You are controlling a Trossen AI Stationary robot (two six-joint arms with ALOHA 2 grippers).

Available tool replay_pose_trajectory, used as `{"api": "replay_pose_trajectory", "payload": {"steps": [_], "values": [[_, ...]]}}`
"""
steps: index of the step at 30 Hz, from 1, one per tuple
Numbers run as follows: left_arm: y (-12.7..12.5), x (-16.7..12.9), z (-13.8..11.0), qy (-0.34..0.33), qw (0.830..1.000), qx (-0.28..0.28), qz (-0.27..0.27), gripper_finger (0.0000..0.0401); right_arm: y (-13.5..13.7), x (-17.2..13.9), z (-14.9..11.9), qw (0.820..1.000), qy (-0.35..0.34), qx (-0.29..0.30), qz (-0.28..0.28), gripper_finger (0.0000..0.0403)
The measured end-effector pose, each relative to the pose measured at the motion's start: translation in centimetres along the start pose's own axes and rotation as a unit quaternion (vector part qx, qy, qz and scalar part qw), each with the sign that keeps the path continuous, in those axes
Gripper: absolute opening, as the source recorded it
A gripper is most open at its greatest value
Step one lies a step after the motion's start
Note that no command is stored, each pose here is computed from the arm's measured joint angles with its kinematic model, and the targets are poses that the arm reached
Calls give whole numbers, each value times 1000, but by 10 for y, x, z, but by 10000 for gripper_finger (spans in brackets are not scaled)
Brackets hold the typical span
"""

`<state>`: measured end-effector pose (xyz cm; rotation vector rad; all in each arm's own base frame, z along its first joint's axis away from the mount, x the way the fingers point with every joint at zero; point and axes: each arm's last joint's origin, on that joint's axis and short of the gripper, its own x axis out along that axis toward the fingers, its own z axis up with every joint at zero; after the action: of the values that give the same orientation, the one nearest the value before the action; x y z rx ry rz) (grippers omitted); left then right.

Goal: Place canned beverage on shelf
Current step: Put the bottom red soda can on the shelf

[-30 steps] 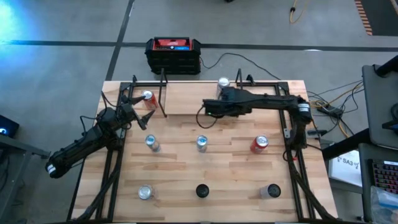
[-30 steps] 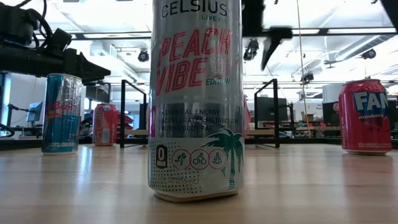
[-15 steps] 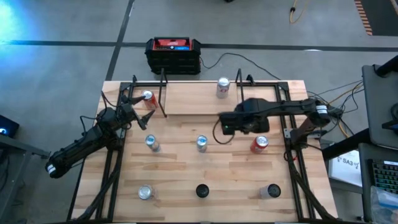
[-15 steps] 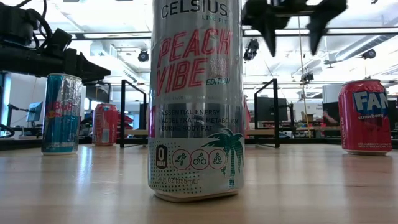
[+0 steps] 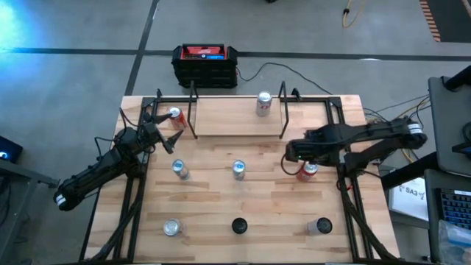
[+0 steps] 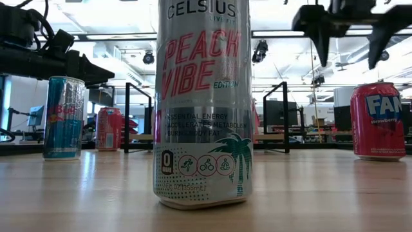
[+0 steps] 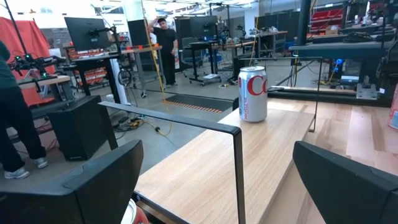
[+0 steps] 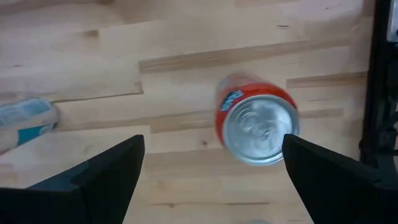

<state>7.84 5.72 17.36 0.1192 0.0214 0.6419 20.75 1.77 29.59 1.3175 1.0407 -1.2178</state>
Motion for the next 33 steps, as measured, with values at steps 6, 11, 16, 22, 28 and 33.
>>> {"api": "replay_pose_trajectory", "payload": {"steps": [6,11,16,22,28,33], "values": [[0,0,0,0,1000,0,0,398,-8,14,1,1000,-4,4,-23,366],[0,0,0,0,1000,0,0,398,-11,29,-1,999,17,2,-44,366],[0,0,0,0,1000,0,0,398,-11,38,-2,999,23,-4,-40,366],[0,0,0,0,1000,0,0,398,-14,50,-2,998,21,-11,-51,366],[0,0,0,0,1000,0,0,398,-16,58,-2,998,22,-30,-53,366],[0,0,0,0,1000,0,0,398,-17,64,-3,996,33,-58,-52,366]]}}
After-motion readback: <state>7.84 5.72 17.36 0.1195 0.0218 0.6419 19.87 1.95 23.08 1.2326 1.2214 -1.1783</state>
